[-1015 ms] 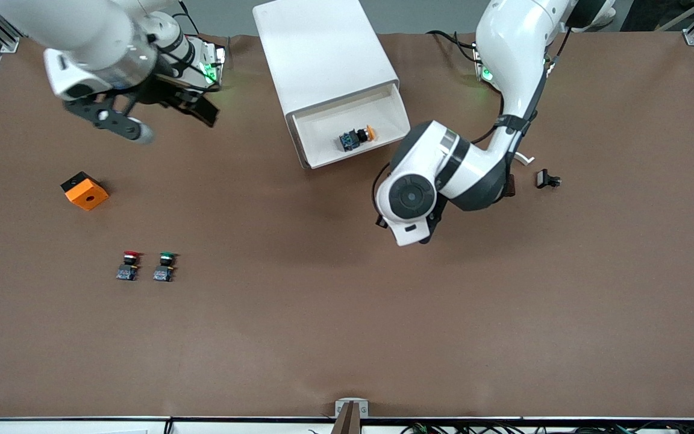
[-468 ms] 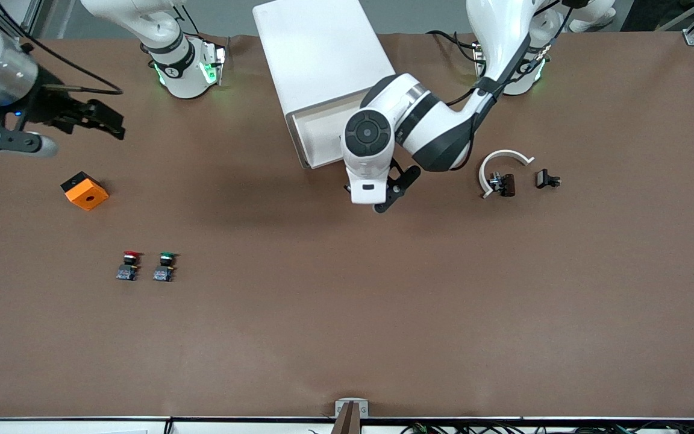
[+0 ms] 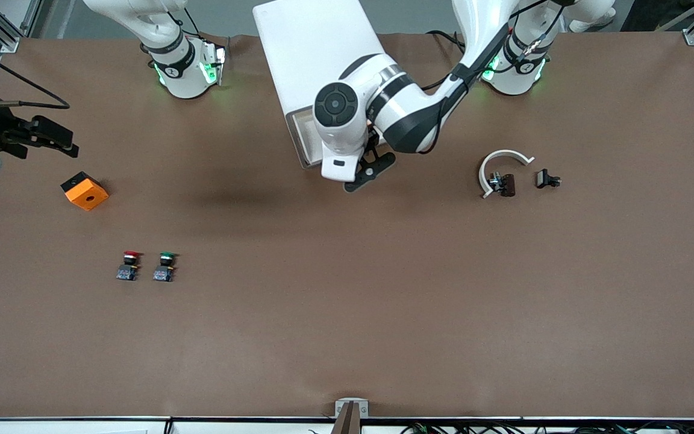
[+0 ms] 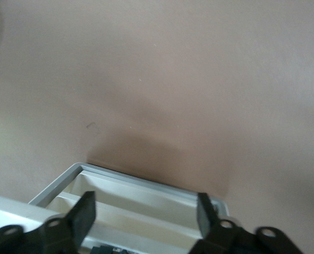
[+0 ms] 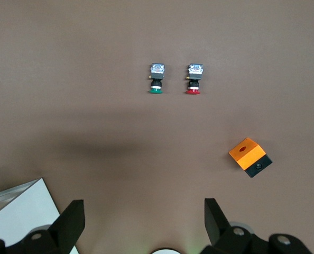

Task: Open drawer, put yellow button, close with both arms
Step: 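Push the drawer closed with the left gripper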

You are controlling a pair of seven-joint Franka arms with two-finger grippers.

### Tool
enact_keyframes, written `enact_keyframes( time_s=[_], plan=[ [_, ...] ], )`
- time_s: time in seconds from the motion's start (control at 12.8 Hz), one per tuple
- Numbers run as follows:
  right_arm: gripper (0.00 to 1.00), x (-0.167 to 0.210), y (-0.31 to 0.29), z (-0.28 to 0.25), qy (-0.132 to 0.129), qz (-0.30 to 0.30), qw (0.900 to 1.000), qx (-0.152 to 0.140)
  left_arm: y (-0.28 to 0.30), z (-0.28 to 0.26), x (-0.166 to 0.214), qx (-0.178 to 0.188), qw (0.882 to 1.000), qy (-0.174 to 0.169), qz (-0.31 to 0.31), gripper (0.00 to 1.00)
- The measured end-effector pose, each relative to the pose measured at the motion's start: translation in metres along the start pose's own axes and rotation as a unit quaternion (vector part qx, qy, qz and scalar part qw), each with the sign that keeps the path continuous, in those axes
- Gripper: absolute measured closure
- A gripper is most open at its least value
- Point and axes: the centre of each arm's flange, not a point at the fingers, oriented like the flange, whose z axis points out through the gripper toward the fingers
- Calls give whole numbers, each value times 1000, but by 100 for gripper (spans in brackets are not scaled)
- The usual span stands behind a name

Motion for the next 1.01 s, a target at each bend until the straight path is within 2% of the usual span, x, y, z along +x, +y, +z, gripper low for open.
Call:
enact_keyframes(
  time_s=[0.08,0.16,0.39,0.62,1.01],
  plan=[
    [0,0,-1,0,1,-1,1000,0,1,0,-4,0,1000,-1,24,1],
    [0,0,-2,0,2,-2,1000,-1,1,0,-7,0,999,-2,39,0],
    [0,1,-1,-1,7,-6,1000,-10,3,4,-23,3,997,-3,72,0],
    [0,2,-1,-3,12,-38,999,-14,7,10,-55,8,995,0,98,0],
    [0,-1,0,-10,19,-48,999,-15,10,16,-85,14,993,1,118,0]
  ],
)
